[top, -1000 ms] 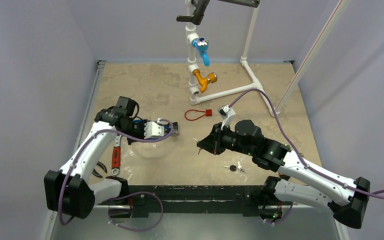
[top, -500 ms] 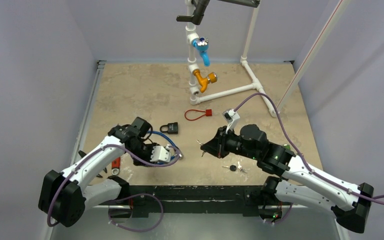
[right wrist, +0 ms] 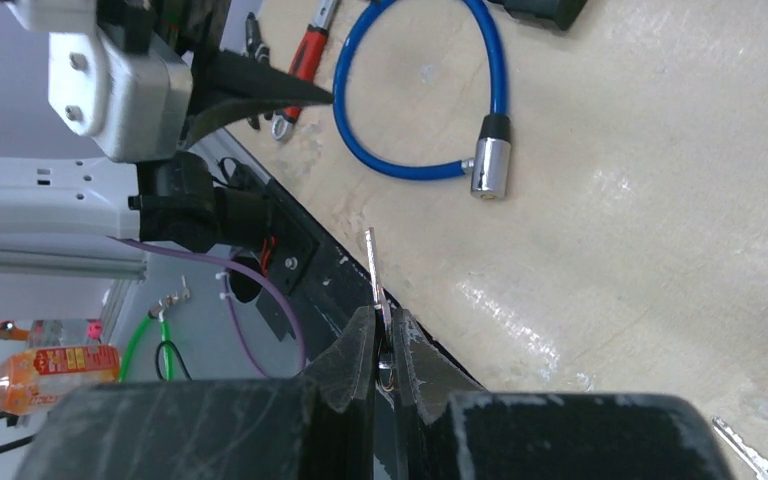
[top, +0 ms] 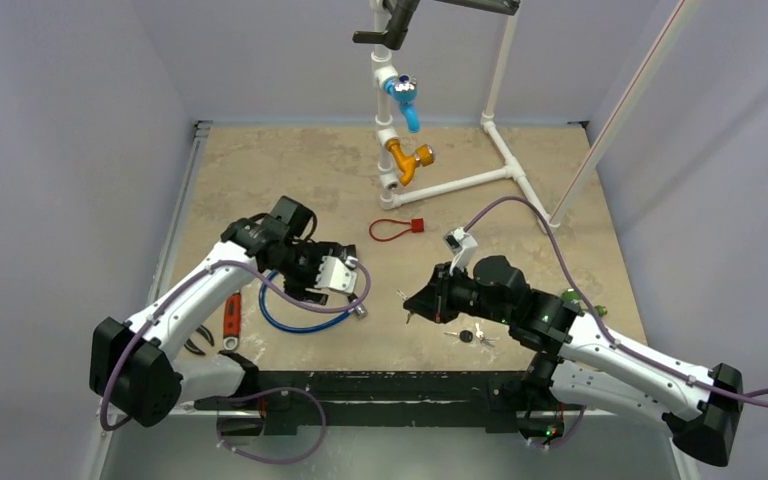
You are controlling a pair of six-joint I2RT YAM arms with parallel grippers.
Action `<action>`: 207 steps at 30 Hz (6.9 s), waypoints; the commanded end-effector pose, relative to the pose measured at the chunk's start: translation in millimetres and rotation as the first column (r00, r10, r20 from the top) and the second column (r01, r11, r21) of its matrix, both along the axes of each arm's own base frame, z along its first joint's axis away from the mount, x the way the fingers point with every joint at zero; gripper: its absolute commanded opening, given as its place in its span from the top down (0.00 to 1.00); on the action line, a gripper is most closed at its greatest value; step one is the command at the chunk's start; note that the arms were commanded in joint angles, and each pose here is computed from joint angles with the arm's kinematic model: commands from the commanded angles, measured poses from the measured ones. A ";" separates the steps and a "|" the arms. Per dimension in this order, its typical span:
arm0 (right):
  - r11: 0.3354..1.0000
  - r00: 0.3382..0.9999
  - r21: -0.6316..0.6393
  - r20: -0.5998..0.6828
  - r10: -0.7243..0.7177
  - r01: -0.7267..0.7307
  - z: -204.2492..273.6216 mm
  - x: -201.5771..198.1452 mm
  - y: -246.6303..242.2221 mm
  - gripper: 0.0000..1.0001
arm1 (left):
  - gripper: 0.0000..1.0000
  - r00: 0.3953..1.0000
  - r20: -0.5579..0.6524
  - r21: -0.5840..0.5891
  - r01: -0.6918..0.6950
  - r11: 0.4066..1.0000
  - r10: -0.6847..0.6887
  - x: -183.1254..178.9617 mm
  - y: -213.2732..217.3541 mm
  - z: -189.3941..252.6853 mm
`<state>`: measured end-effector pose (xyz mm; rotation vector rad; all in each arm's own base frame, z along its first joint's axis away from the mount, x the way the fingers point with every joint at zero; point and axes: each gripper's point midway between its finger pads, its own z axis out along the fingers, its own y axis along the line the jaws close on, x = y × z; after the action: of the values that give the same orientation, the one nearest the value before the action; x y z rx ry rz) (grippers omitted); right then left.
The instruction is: Unlock with the key
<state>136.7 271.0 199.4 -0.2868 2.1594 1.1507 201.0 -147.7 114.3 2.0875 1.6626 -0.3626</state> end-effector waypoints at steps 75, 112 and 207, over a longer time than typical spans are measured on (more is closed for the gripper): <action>0.981 0.978 -0.086 0.093 0.184 -0.176 72.4 -4.0 16.5 1.00 | 1.00 0.922 0.384 -0.270 0.066 0.961 0.044 5.3 -35.5 107.6; 0.910 0.918 -0.171 0.055 0.392 -0.378 52.1 -16.1 64.0 1.00 | 1.00 0.747 0.664 -0.330 0.321 0.888 -0.023 -16.5 -39.0 115.4; 0.977 0.970 -0.024 0.118 0.214 -0.212 39.3 4.1 86.5 1.00 | 1.00 0.825 0.537 -0.499 0.143 0.855 0.175 -26.4 -45.3 145.0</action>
<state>125.4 341.2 204.3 -0.6928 2.2271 1.1274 179.1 -170.8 203.2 1.7084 1.1885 -0.0463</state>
